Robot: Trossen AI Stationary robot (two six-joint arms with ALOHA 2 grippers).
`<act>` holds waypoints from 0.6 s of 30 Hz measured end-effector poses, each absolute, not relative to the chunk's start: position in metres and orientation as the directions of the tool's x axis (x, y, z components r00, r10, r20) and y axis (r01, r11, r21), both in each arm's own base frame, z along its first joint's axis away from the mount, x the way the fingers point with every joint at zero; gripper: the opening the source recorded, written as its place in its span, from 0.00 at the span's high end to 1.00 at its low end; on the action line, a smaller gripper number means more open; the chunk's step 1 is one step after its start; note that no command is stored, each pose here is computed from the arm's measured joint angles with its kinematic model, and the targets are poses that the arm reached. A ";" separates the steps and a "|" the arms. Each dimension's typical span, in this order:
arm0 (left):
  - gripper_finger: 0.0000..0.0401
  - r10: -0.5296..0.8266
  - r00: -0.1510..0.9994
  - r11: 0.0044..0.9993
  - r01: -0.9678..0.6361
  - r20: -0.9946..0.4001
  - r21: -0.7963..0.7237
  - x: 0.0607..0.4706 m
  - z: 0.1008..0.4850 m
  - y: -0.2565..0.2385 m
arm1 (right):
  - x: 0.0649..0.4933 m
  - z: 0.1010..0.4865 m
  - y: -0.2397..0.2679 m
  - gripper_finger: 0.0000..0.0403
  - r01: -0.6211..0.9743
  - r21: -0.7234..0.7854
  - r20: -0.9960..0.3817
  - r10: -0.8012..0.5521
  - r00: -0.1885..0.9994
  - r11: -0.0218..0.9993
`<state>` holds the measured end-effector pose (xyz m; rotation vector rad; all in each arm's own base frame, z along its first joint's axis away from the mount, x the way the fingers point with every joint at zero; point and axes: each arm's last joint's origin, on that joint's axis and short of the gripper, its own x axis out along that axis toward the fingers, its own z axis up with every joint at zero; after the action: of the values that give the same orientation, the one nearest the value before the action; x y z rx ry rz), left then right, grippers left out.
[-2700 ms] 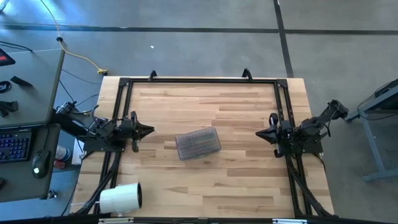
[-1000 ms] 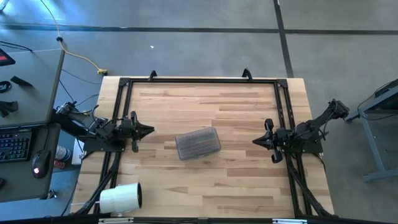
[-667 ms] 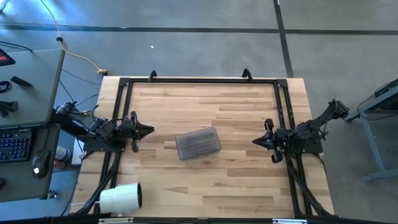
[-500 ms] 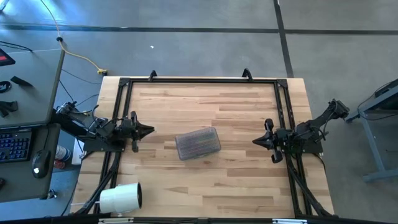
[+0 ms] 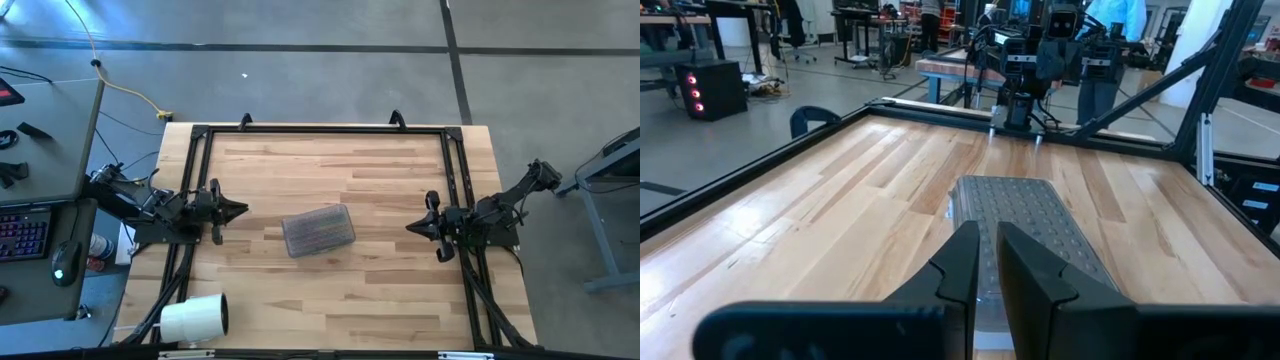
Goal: Pick & place school supplies into a supply box
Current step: Return to Home Position
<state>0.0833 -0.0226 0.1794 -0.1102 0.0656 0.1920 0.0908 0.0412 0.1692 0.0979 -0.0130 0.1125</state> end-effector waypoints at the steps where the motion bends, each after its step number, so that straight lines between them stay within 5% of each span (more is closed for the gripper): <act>1: 0.82 0.187 0.979 0.976 -0.194 -0.076 -0.103 0.083 0.179 -0.023 | 0.091 0.169 0.041 1.00 -0.113 0.097 0.019 0.112 0.994 0.989; 18: 0.82 0.184 0.979 0.977 -0.192 -0.086 -0.095 0.084 0.179 -0.023 | 0.091 0.169 0.041 1.00 -0.113 0.097 0.019 0.112 0.994 0.989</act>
<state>0.0842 -0.0232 0.1786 -0.1036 0.0767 0.1897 0.0908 0.0412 0.1692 0.0980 -0.0131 0.1126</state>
